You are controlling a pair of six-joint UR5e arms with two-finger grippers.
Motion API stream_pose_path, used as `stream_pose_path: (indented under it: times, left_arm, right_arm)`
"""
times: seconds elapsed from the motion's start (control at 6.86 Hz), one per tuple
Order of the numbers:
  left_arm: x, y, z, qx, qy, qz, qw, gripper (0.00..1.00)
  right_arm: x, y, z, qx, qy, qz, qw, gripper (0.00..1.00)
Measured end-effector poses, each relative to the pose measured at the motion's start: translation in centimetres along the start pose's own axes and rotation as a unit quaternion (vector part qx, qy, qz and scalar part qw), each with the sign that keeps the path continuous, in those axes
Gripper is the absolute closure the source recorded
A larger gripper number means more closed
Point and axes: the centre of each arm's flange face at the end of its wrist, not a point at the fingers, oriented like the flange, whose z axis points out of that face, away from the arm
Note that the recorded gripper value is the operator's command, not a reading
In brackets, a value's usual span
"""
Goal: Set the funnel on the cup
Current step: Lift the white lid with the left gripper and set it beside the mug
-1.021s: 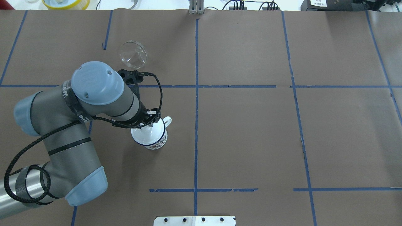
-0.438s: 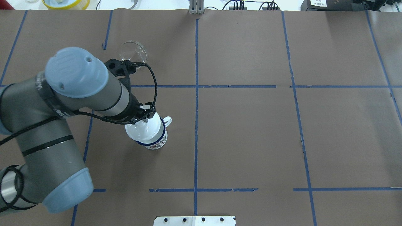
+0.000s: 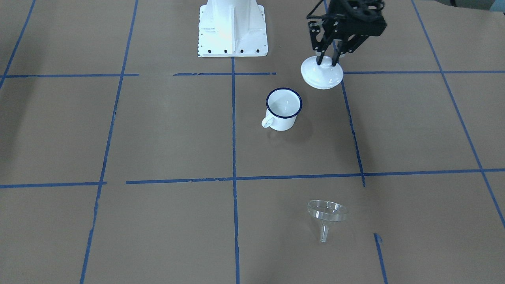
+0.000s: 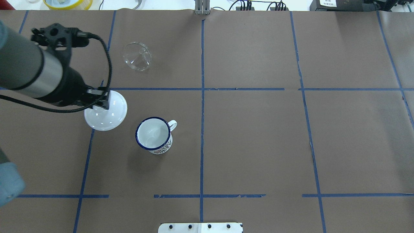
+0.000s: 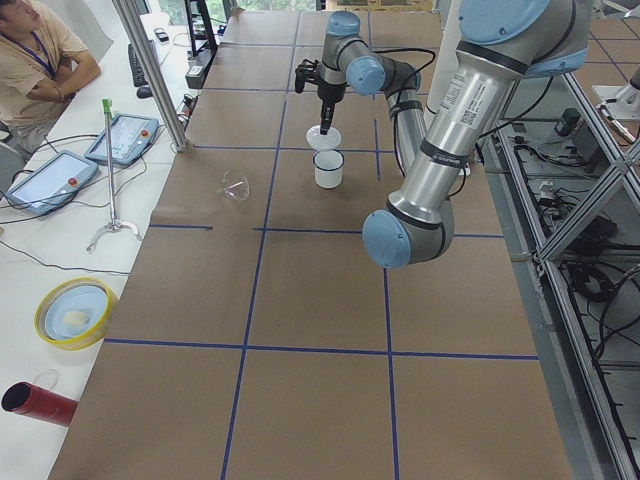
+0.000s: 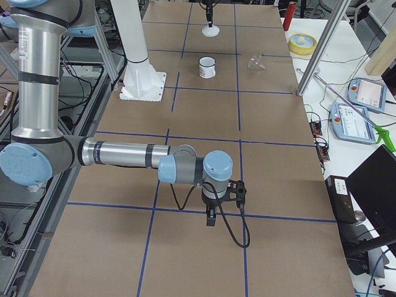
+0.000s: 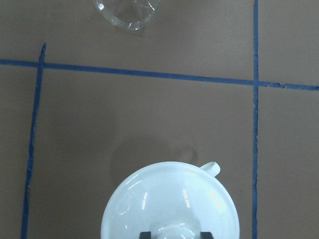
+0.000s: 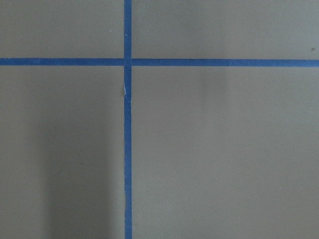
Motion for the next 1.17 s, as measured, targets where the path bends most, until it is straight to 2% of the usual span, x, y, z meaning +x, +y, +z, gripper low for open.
stream_pose_path:
  times: [0.15, 0.44, 0.73, 1.02, 1.17]
  left_arm:
    - [-3.4, 0.8, 0.7, -0.012, -0.017, 0.031, 0.9993, 1.0]
    - [-5.8, -0.6, 5.4, -0.022, -0.026, 0.048, 0.9983, 1.0]
    - [-7.1, -2.5, 12.3, -0.026, -0.023, 0.041, 0.9986, 1.0]
    - [-8.0, -2.8, 18.8, -0.032, -0.011, 0.043, 0.9985, 1.0]
    - [-7.9, -2.5, 20.9, -0.033, -0.001, 0.042, 0.9986, 1.0]
  right_arm:
    - [0.0, 0.0, 0.0, 0.0, 0.0, 0.0, 1.0, 0.0]
    - [0.0, 0.0, 0.0, 0.0, 0.0, 0.0, 1.0, 0.0]
    - [0.0, 0.0, 0.0, 0.0, 0.0, 0.0, 1.0, 0.0]
    - [0.0, 0.0, 0.0, 0.0, 0.0, 0.0, 1.0, 0.0]
    - [0.0, 0.0, 0.0, 0.0, 0.0, 0.0, 1.0, 0.0]
